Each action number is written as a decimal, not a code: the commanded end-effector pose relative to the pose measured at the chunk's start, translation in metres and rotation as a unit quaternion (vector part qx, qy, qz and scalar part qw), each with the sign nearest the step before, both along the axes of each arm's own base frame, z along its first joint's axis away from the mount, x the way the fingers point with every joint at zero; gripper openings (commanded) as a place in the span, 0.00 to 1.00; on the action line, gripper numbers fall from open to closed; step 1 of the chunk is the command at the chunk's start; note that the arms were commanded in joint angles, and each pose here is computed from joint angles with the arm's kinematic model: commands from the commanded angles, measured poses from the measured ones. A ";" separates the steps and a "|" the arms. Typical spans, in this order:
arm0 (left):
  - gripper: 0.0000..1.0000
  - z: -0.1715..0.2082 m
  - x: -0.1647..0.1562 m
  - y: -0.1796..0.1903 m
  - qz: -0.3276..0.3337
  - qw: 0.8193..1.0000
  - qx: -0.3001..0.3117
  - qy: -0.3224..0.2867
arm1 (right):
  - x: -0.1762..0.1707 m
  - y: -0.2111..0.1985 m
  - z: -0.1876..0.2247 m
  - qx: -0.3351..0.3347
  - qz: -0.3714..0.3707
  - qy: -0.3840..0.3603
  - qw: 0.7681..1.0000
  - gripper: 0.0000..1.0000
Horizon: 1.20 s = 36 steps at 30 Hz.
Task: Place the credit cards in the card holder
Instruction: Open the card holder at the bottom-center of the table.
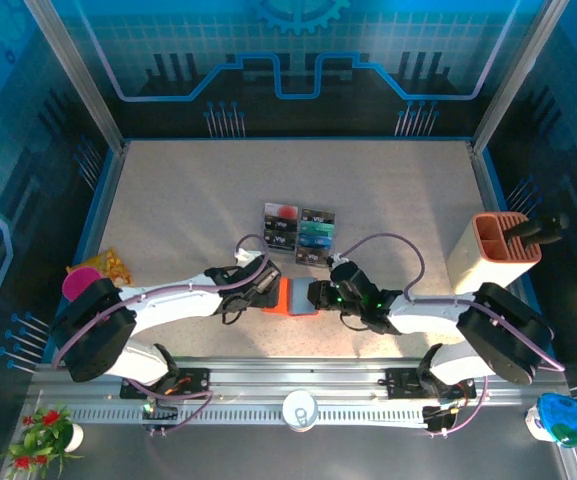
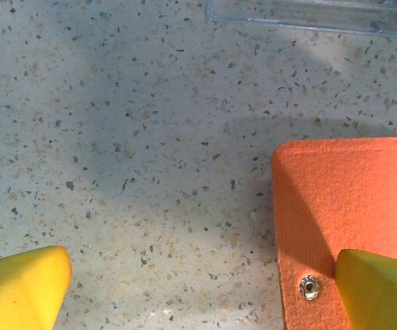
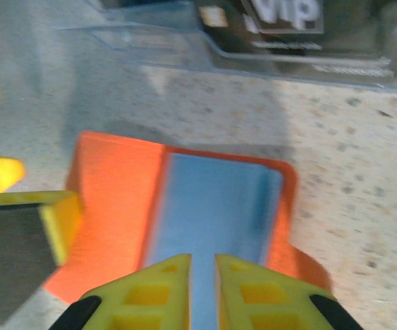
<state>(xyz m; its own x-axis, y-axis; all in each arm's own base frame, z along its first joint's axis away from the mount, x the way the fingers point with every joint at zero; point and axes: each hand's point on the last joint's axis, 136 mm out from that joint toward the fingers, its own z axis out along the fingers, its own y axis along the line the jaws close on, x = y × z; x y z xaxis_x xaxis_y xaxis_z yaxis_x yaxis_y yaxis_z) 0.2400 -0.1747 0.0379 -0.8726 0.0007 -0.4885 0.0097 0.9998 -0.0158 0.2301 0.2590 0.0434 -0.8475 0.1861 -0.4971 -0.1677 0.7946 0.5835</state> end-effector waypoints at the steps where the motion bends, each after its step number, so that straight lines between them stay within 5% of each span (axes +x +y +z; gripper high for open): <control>1: 0.99 0.001 0.001 0.002 -0.011 1.000 0.024 -0.004 | -0.001 -0.007 -0.012 0.007 -0.002 0.008 1.000 0.17; 13: 0.99 -0.012 -0.005 0.013 -0.006 0.998 0.061 0.021 | -0.014 -0.016 -0.042 0.017 -0.007 0.039 0.999 0.12; 24: 0.99 0.086 0.006 -0.035 -0.018 0.991 -0.122 -0.046 | -0.019 -0.013 -0.042 0.013 0.001 0.038 0.999 0.11; 31: 0.99 0.146 0.009 -0.096 -0.055 0.956 -0.282 -0.053 | -0.021 -0.008 -0.047 0.015 0.003 0.041 0.999 0.11; 36: 0.99 0.138 0.007 -0.127 -0.066 0.938 -0.340 -0.015 | -0.024 -0.005 -0.048 0.018 0.005 0.042 0.999 0.10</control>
<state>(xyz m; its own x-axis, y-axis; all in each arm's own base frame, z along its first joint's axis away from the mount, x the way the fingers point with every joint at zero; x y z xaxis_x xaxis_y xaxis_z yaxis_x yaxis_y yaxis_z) 0.2527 -0.2746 0.1735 -0.8331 -0.2050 -0.5137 0.1350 0.8254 -0.5482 0.2240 0.2610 0.0197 -0.8501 0.2360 -0.4707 -0.1607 0.7350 0.6588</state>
